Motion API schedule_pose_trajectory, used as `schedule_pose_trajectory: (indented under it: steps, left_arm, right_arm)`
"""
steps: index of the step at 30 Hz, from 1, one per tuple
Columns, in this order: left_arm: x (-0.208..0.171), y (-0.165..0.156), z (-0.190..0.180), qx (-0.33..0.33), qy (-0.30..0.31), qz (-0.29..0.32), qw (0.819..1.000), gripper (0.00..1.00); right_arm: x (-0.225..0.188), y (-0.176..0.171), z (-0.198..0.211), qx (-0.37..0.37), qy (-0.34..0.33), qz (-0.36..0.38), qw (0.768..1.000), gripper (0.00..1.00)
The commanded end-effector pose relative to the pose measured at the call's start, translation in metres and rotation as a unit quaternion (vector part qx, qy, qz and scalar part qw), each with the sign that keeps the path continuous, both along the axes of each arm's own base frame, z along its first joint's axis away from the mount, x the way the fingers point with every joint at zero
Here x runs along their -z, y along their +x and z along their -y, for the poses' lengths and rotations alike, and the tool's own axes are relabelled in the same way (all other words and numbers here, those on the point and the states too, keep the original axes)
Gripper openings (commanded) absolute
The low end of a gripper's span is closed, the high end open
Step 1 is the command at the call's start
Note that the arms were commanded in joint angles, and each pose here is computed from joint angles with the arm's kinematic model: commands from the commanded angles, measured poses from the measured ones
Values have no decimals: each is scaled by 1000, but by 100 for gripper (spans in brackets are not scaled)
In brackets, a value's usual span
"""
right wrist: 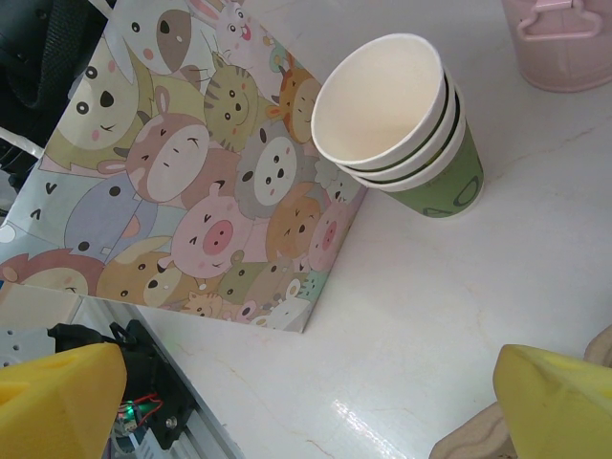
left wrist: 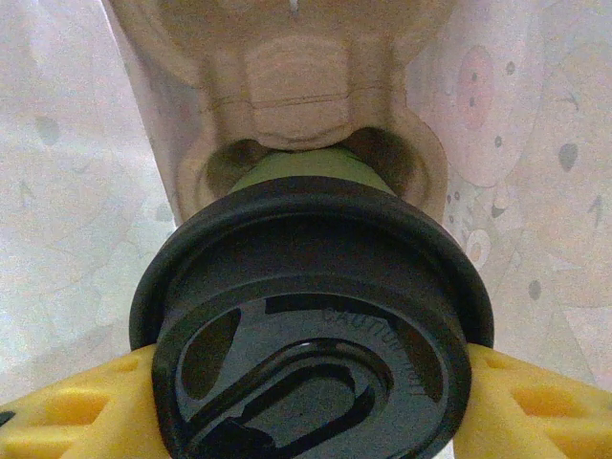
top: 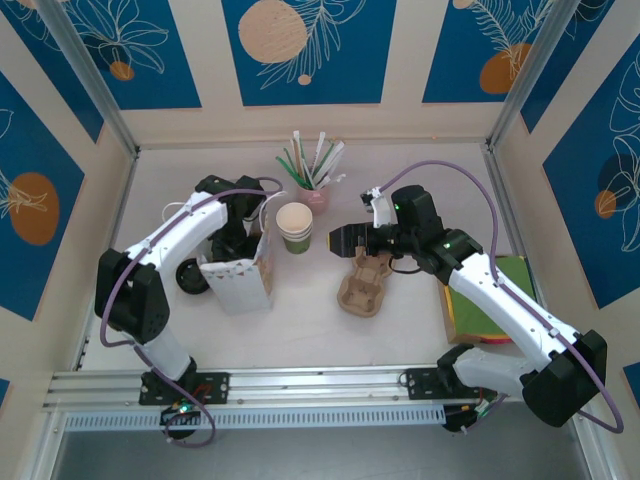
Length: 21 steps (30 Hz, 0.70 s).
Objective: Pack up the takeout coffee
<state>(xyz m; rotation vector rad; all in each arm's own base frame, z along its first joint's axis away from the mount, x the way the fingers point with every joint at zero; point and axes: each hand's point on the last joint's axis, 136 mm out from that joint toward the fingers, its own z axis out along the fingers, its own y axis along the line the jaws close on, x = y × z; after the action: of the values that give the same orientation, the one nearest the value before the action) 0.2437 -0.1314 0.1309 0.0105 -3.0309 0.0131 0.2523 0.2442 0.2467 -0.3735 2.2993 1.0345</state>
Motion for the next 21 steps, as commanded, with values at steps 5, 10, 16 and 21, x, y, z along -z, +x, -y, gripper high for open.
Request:
schedule_pose_trajectory:
  steps: [5,10,16,21]
  left_arm:
    - [16,-1,-10,4,27,-18,999,56]
    - [17,0,-11,6,30,-19,999,56]
    - [22,0,-10,5,28,-22,999,56]
    - [26,0,-11,5,31,-22,999,56]
  right_arm:
    - [1,-5,1,-5,4,-9,1000,99]
    - [1,-5,0,-6,6,-10,1000,99]
    - [1,-5,0,-6,5,-10,1000,99]
    - [0,-6,0,-7,5,-10,1000,99]
